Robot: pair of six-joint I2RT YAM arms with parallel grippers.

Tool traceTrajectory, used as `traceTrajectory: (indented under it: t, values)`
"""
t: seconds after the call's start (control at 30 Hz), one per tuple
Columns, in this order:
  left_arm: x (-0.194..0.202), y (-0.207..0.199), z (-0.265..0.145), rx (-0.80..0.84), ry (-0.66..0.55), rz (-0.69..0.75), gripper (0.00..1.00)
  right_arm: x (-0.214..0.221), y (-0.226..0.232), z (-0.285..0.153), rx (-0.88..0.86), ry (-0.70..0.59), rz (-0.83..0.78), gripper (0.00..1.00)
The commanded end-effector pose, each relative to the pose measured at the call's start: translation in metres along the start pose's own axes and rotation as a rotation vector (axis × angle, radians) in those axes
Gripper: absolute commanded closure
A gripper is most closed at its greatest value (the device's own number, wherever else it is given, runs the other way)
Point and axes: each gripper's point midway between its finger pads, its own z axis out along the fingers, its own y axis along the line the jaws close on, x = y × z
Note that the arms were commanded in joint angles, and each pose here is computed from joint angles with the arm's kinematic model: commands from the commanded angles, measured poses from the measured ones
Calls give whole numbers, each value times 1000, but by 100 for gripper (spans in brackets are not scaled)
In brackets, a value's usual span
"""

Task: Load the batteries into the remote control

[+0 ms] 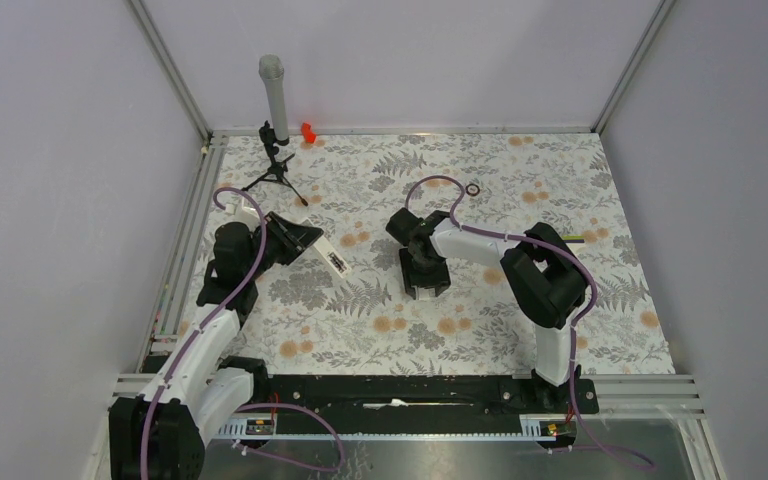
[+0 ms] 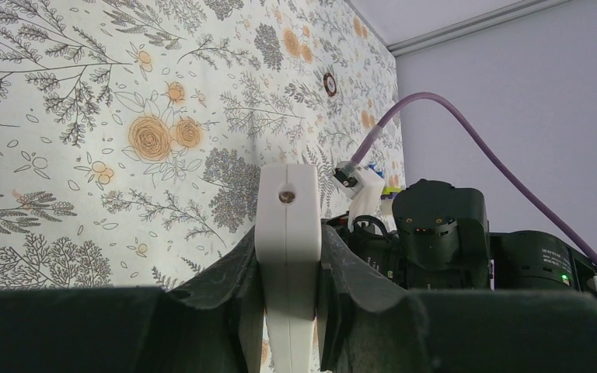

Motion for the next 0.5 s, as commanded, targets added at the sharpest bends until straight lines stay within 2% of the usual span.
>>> traceTrajectory:
  t: [0.0, 0.13, 0.3, 0.37, 0.47]
  values:
    - [-18, -27, -2, 95, -54, 42, 100, 24, -13, 13, 67, 81, -51, 43]
    - [-18, -25, -2, 92, -55, 38, 100, 26, -17, 17, 115, 80, -52, 53]
    - [-17, -24, -3, 94, -55, 36, 100, 28, -18, 21, 116, 78, -43, 60]
    - [-17, -25, -4, 97, -55, 39, 100, 27, -18, 21, 112, 72, -44, 60]
    - [-17, -26, -4, 99, -55, 38, 100, 25, -18, 24, 117, 64, -49, 53]
